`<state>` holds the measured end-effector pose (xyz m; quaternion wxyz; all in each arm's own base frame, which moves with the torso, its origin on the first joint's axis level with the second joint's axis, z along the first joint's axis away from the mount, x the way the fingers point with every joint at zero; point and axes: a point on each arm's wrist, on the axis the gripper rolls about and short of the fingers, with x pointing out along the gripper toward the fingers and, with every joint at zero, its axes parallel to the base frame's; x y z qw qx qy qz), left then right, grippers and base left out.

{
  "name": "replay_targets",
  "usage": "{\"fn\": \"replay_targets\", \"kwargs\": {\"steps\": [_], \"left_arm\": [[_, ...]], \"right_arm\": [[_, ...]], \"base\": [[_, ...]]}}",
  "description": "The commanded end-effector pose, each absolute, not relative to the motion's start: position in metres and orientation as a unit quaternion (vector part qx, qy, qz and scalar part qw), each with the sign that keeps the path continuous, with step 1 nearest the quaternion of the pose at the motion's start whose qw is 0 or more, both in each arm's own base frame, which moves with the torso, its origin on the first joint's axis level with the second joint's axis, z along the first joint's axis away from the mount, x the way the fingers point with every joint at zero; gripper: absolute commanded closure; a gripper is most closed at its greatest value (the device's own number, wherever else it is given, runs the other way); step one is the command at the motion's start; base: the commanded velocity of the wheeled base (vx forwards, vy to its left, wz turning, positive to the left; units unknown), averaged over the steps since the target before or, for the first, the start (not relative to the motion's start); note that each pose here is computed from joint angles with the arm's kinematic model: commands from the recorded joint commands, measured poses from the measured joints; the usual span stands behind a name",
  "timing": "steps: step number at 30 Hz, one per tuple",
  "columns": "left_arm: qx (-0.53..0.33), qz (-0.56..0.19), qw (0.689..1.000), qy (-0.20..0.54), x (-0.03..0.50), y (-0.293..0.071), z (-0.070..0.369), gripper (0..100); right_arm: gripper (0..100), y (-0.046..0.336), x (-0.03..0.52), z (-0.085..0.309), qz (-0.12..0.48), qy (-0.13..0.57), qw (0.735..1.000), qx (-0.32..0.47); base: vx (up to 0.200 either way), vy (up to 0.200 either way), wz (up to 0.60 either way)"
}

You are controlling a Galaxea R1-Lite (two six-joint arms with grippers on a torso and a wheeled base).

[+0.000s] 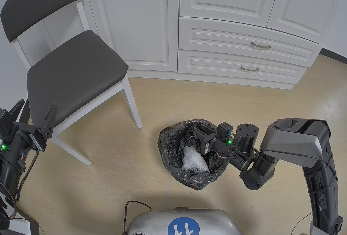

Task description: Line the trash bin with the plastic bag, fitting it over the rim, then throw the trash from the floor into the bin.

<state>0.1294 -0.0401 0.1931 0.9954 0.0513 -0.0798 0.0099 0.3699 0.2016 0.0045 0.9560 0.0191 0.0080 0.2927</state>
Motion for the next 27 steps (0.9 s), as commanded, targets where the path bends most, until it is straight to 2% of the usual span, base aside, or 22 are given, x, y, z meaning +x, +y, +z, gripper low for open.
{"fn": "replay_targets", "kwargs": {"steps": [1,11,13,15,19,27], "left_arm": [[0.055,0.008,0.996,-0.071,0.130,-0.041,0.189,0],[0.058,0.025,0.996,-0.055,0.128,-0.034,0.182,0],[0.060,0.026,0.997,-0.051,0.128,-0.034,0.179,0],[0.063,0.023,0.997,-0.044,0.126,-0.034,0.176,0],[0.066,0.013,0.997,-0.035,0.124,-0.034,0.170,0],[0.038,0.007,0.998,-0.053,0.108,-0.028,0.172,0]], "right_arm": [[0,0.200,0.356,0.038,0.298,-0.021,0.954,0.024],[0,0.172,0.320,0.064,0.282,-0.006,0.959,-0.005],[0,0.166,0.310,0.065,0.263,0.008,0.965,-0.004],[0,0.152,0.293,0.070,0.219,0.026,0.975,0.002],[0,0.131,0.274,0.082,0.188,0.033,0.981,0.018],[0,0.105,0.201,0.118,0.206,0.018,0.977,0.045]], "base": [[0.000,0.000,0.00],[0.000,0.000,0.00],[0.000,0.000,0.00],[0.000,0.000,0.00],[0.000,0.000,0.00],[0.000,0.000,0.00]]}}
